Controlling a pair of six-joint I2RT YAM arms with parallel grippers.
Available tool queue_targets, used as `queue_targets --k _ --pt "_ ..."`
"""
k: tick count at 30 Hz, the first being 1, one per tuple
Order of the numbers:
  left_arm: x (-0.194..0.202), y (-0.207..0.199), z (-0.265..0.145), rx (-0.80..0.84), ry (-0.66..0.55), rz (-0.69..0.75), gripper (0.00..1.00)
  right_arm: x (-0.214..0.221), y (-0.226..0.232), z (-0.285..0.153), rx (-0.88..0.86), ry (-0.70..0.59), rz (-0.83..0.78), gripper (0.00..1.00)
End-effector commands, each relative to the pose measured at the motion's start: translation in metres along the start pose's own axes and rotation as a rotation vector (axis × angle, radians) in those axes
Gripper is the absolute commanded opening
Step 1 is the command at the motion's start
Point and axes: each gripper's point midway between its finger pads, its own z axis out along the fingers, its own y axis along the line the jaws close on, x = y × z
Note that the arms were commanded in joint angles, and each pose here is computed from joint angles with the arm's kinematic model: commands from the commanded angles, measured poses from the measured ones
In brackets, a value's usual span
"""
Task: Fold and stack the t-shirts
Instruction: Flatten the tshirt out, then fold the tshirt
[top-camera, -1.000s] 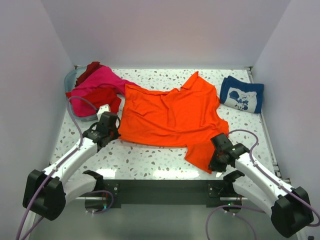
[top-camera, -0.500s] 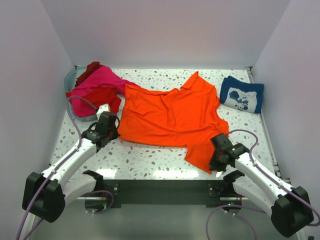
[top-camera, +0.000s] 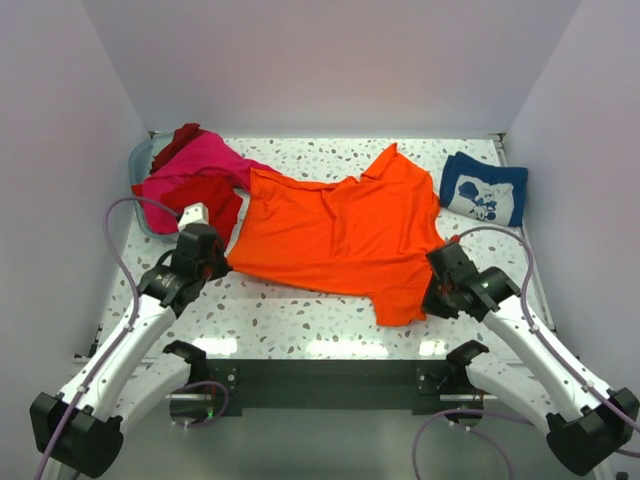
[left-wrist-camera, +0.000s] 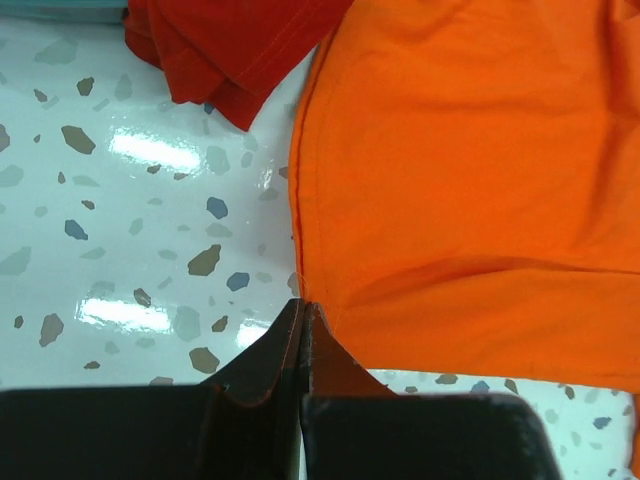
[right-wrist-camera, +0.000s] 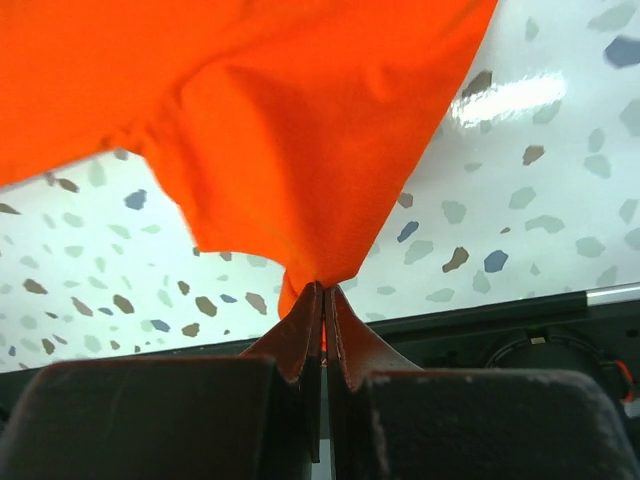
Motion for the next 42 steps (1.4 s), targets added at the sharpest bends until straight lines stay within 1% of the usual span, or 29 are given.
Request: queue_targets --k 1,5,7,15,19,23,26,30,31,33,34,37,42 --pt "-0.018 -0.006 -0.023 0.033 -0.030 -0.029 0.00 -0.019 -0.010 -0.030 0.051 -0.069 -0.051 0.00" --pt "-0.019 -0.003 -0.036 0.049 -0.050 -0.050 0.00 -0.026 -0.015 -0.051 0.053 -0.106 -0.061 0.00" --pt "-0.022 -0.004 -0.043 0.062 -0.059 -0.056 0.00 -0.025 -0.020 -0.058 0.065 -0.105 -0.065 0.00" --pt "-0.029 0.002 -0.066 0.058 -0.071 -0.068 0.00 -0.017 -0.030 -0.080 0.046 -0.108 -0.045 0.00" --pt "-0.028 0.005 -0.079 0.069 -0.078 -0.088 0.00 -0.018 -0.030 -0.091 0.028 -0.116 -0.038 0.00" --pt "-0.026 0.009 -0.083 0.063 -0.078 -0.090 0.00 -0.024 -0.029 -0.098 0.021 -0.139 -0.042 0.00" --pt "-0.021 0.000 -0.071 0.083 -0.036 -0.061 0.00 -0.036 -0.017 -0.096 0.011 -0.158 -0.063 0.00" --pt "-0.022 -0.005 -0.047 0.047 -0.011 -0.016 0.00 -0.064 0.002 -0.087 0.036 -0.207 -0.094 0.00" --pt "-0.021 -0.005 -0.040 0.032 0.005 0.004 0.00 -0.069 0.006 -0.083 0.047 -0.212 -0.102 0.00" --pt "-0.026 -0.011 -0.030 0.036 0.000 0.017 0.00 -0.081 0.017 -0.071 0.073 -0.212 -0.128 0.00" --pt "-0.023 -0.011 -0.020 0.009 0.025 0.039 0.00 -0.086 0.022 -0.068 0.077 -0.215 -0.132 0.00" --pt "-0.026 -0.012 -0.005 -0.032 0.043 0.065 0.00 -0.104 0.038 -0.053 0.104 -0.220 -0.158 0.00" --pt "-0.038 -0.014 0.011 -0.072 0.030 0.074 0.00 -0.139 0.058 -0.036 0.171 -0.223 -0.196 0.00"
